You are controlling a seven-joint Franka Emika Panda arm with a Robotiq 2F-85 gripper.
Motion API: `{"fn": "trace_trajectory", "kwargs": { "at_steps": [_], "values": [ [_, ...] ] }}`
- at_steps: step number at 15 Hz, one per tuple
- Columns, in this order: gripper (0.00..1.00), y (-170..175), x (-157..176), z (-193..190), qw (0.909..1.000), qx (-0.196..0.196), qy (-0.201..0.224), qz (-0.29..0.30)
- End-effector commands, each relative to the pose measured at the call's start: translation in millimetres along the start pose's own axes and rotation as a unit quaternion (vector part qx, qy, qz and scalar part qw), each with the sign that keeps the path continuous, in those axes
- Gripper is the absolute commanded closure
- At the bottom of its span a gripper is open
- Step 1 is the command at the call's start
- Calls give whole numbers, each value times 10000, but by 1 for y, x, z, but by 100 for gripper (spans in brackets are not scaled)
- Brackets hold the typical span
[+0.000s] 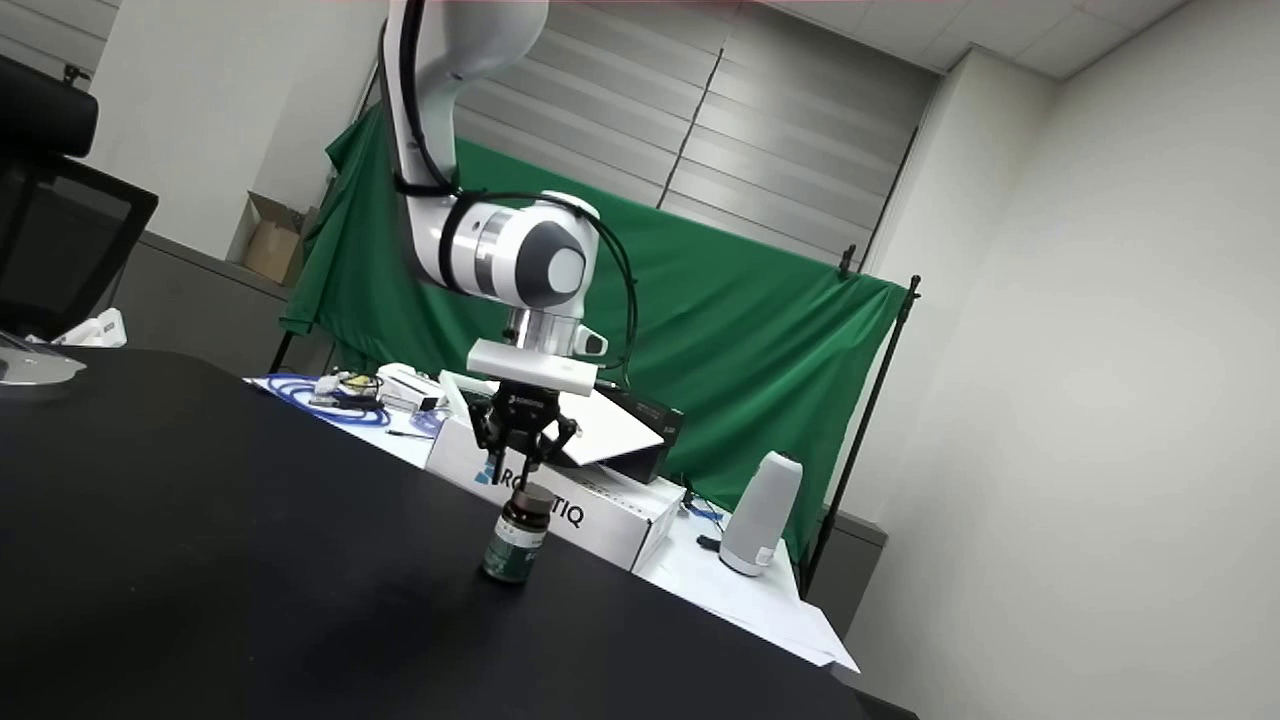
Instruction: Pick up the vial and move it to the left, bring it back and put it down again, pick it up and move it forward
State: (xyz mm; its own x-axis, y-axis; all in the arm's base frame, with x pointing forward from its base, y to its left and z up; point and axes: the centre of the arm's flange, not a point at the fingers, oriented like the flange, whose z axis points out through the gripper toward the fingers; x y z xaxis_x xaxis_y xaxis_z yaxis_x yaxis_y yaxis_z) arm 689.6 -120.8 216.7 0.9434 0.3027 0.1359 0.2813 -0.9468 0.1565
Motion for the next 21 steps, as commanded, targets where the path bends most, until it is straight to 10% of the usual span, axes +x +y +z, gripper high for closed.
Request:
{"fn": "trace_trajectory", "kwargs": {
  "at_steps": [1,7,21],
  "values": [
    [37,-1,-2,1,9999,10,-106,87],
    [0,4,-4,-6,9996,12,-245,101],
    [0,47,-21,0,9989,-58,38,468]
  ]
}}
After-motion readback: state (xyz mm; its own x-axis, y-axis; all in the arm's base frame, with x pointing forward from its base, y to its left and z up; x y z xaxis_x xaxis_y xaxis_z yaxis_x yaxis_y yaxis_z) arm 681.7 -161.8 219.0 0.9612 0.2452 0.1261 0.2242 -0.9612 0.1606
